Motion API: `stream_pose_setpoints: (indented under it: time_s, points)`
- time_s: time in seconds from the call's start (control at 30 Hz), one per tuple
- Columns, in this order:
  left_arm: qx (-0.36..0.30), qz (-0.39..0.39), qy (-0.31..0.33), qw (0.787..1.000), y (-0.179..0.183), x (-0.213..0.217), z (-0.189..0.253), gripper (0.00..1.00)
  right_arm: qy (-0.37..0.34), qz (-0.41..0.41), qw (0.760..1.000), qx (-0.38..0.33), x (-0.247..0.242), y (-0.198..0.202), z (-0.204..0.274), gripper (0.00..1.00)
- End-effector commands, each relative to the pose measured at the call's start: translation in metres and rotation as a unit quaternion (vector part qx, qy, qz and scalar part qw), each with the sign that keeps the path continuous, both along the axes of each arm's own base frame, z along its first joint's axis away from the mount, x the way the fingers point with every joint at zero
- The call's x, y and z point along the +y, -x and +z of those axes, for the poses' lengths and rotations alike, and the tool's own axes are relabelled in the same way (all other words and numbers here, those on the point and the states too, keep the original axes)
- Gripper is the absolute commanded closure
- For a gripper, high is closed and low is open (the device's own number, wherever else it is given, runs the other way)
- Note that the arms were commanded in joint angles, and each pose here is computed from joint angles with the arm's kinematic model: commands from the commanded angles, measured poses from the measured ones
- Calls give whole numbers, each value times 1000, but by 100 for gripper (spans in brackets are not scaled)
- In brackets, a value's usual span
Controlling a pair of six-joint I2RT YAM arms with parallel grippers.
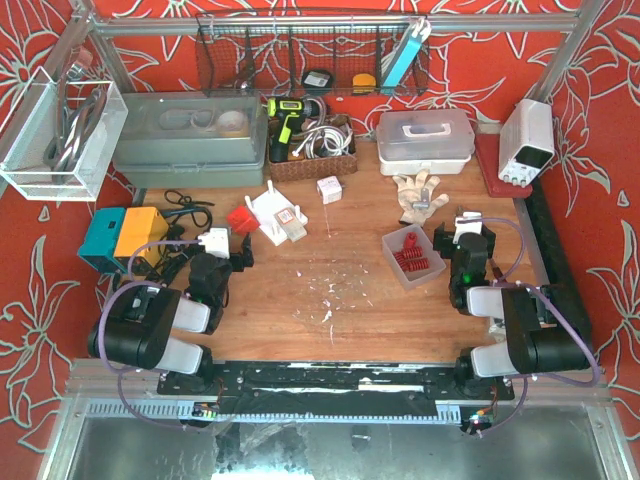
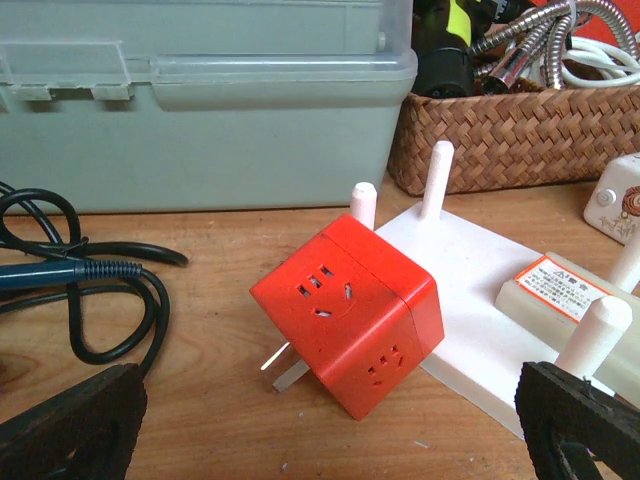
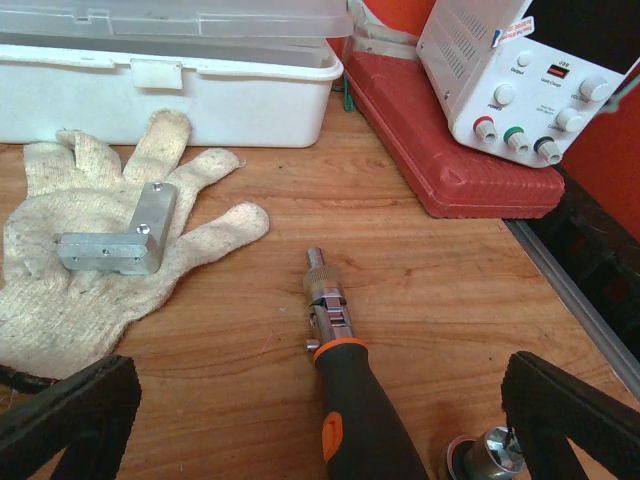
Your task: Install the large spring
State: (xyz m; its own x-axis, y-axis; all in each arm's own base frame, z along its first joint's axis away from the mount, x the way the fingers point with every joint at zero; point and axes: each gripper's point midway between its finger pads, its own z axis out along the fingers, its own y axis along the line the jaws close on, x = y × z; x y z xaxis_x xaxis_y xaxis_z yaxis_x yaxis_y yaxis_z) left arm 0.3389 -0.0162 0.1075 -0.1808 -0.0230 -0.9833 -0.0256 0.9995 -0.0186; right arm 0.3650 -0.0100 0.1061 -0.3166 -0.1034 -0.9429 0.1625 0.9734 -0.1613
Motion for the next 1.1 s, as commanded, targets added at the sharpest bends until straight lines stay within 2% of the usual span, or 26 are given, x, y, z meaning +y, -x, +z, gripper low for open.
stream_pose_setpoints:
  time_s: [0.0,0.43,0.67,0.73,0.83,0.93,1.0,1.07]
  points:
    - [-25,5,-2,1000,-3,3,13,0,4,-8,1000,12,-4,4,-7,1]
    - [-25,4,-2,1000,-3,2,13,0,5,-7,1000,10,-3,4,-4,1]
    - [-30,-1,-3,1000,-7,0,25,0,2,41,999,29,13,1,41,1]
    - [-11,-10,-6,1000,-12,-3,31,0,-5,54,998,27,17,3,54,1]
    - [2,-28,-10,1000,-18,-10,45,0,-37,76,996,15,28,3,75,1]
    - [8,-10,21,1000,-20,-6,60,0,-76,95,992,35,39,3,92,1]
    - [11,8,56,998,-21,-3,69,0,-115,64,990,53,35,0,106,1]
    - [25,12,85,996,-23,-4,76,0,-145,13,983,115,26,9,105,1]
